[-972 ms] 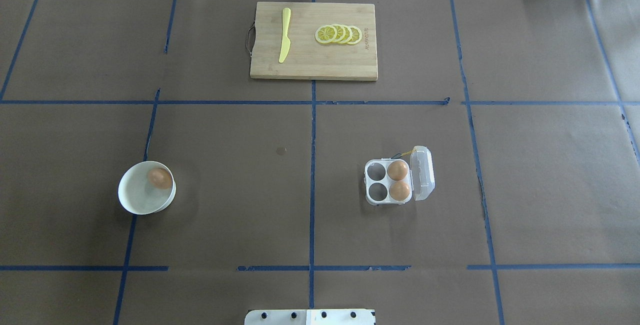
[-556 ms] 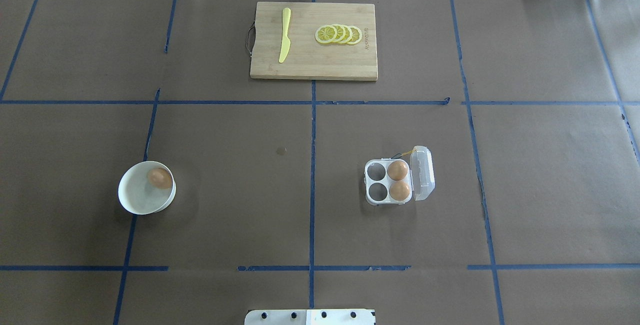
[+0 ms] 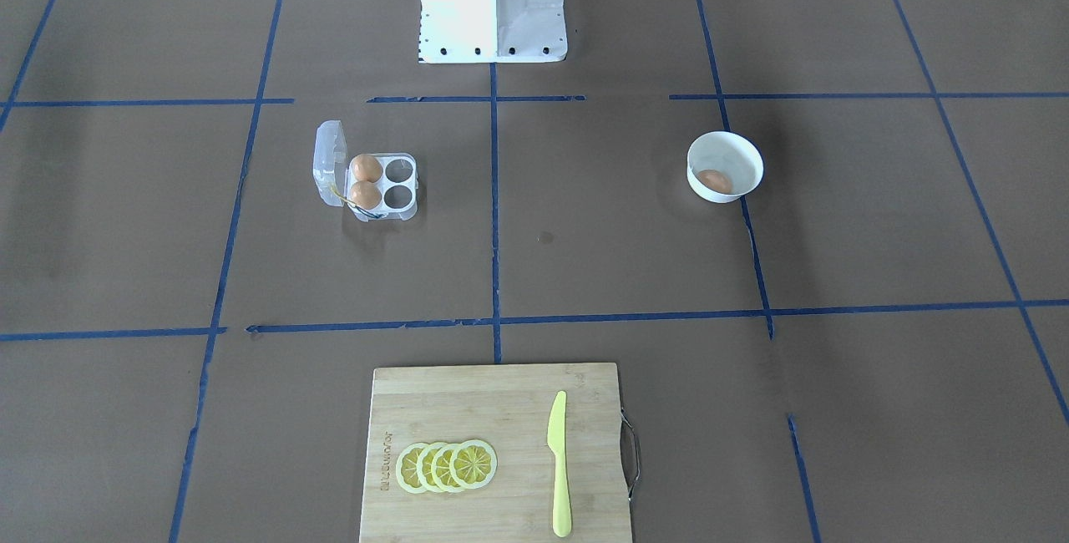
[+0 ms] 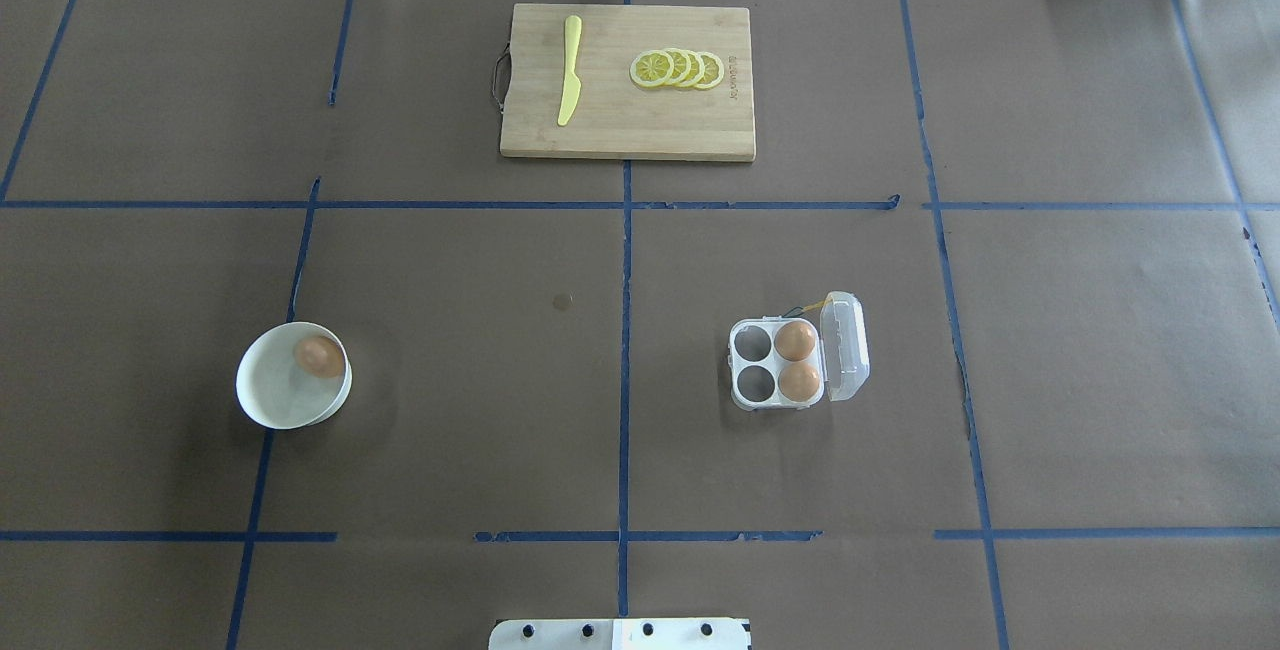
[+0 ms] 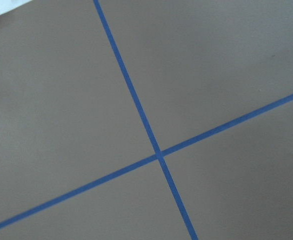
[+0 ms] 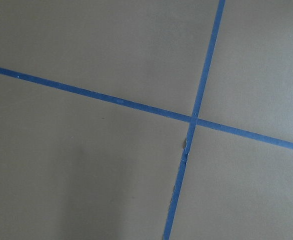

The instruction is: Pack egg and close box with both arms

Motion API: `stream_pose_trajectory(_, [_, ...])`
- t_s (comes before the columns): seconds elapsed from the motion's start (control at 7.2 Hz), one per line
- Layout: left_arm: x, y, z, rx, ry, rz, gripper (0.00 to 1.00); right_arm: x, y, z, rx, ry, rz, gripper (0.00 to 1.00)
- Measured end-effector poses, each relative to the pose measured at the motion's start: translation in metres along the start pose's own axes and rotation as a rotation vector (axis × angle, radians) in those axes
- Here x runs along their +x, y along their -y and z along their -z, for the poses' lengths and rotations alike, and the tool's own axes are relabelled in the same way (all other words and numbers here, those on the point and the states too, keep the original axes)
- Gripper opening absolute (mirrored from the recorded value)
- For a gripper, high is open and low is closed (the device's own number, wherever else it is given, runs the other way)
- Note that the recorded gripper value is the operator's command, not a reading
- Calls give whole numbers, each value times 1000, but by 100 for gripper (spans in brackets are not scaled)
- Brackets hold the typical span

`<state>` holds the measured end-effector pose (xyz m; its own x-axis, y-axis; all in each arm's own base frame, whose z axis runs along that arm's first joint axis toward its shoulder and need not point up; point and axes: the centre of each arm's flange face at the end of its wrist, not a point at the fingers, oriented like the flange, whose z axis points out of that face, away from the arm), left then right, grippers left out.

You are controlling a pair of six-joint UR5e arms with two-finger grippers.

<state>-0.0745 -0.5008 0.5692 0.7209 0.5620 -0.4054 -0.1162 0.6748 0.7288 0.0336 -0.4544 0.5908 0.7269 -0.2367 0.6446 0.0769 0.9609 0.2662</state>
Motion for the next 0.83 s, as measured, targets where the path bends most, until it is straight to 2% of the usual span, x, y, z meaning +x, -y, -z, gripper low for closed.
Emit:
stream_pose_trajectory(0.28, [11, 9, 2, 70, -20, 25, 100, 0, 0, 0, 2, 0, 4, 100])
stream_pose_trajectory(0.56, [52, 15, -19, 104, -120, 26, 100, 0, 0, 0, 2, 6, 3, 100])
stream_pose_trajectory(0.69, [78, 22, -34, 95, -162, 100, 100, -1, 0, 0, 1, 11, 2, 100])
stream_pose_trajectory(0.83, [108, 33, -42, 90, -170, 205, 96, -1, 0, -1, 0, 13, 1, 100])
